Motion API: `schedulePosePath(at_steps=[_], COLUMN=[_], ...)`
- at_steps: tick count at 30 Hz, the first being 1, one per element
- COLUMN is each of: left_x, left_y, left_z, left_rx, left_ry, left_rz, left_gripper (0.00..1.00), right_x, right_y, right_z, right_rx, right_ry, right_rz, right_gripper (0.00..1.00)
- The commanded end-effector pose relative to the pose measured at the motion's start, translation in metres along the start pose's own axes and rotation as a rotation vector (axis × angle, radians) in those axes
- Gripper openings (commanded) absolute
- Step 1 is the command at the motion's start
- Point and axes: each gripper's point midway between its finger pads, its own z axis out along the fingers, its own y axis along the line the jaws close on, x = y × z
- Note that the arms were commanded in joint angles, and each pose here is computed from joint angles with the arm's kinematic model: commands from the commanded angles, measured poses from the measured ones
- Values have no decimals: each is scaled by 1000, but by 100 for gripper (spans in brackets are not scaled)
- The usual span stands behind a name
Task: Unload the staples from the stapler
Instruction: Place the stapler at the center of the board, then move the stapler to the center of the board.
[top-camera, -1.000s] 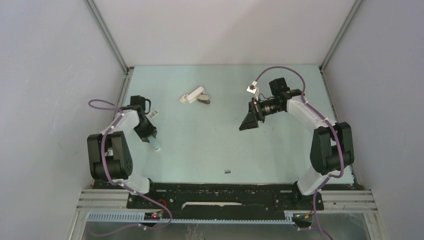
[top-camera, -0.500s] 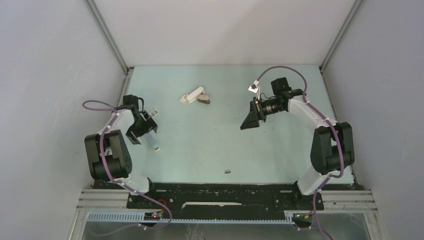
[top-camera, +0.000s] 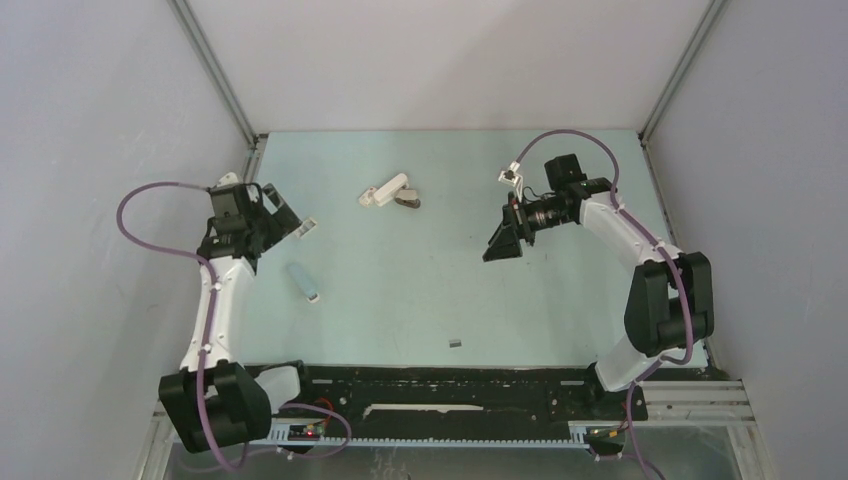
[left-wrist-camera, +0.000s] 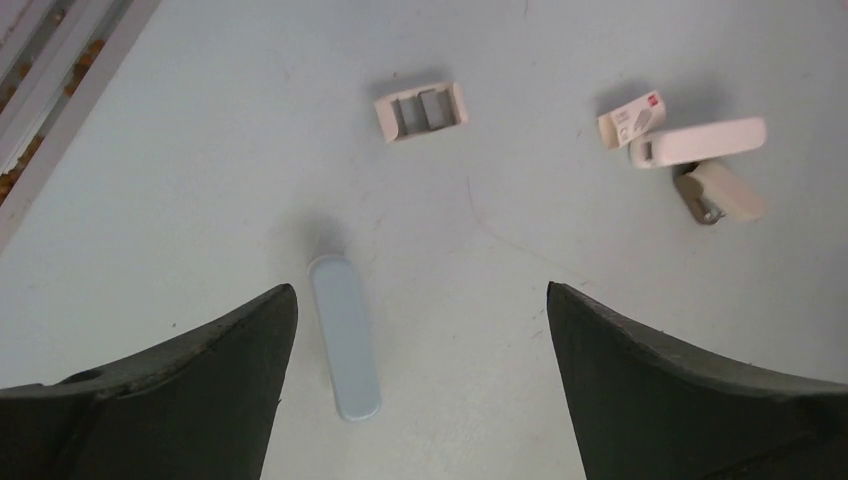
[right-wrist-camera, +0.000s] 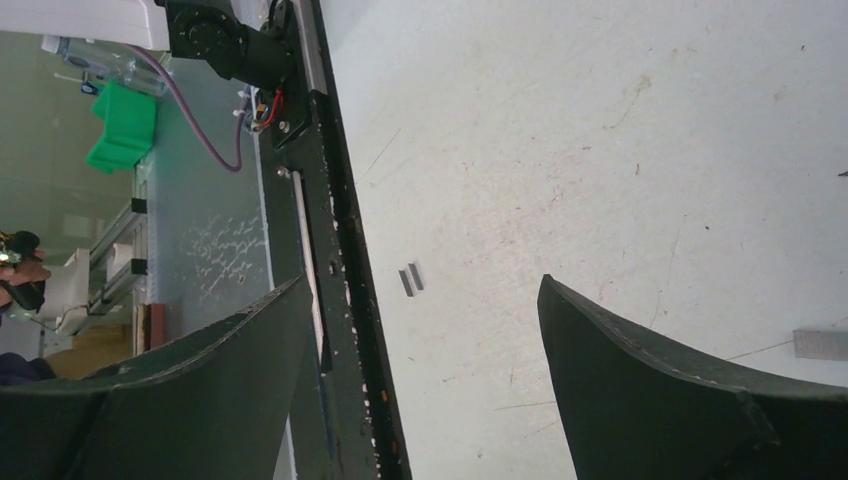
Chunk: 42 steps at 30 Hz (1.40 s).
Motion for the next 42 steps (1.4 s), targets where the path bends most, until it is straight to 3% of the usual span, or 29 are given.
schedulePosePath(at_steps=[1,10,20,28,36,42], left_x=[-5,-2,17,37,53,57], left_y=[-1,-24,-47,-43,-73,-94], left_z=[5,4,-5,-14,-28,-19], left_rx=[23,218,380,399,514,544], left_ry=[-47,-49,-3,4,48,108], left_rz=[-68,-111,-168,-192,-196,-165], left_gripper=[100,100,98,100,100,99], right_x=[-11,-18,-71,-150,-172,-182], right_y=[12,-3,-76,-141,-163,-165], right_z=[-8,-3,46,96,131,145], right_rx=[9,78,341,540,584,545], right_ry=[-19,26,230,145,85,66], right_rz=[-97,-160,-270,-342,-448,-564], right_gripper=[92,92,100,100,98,90])
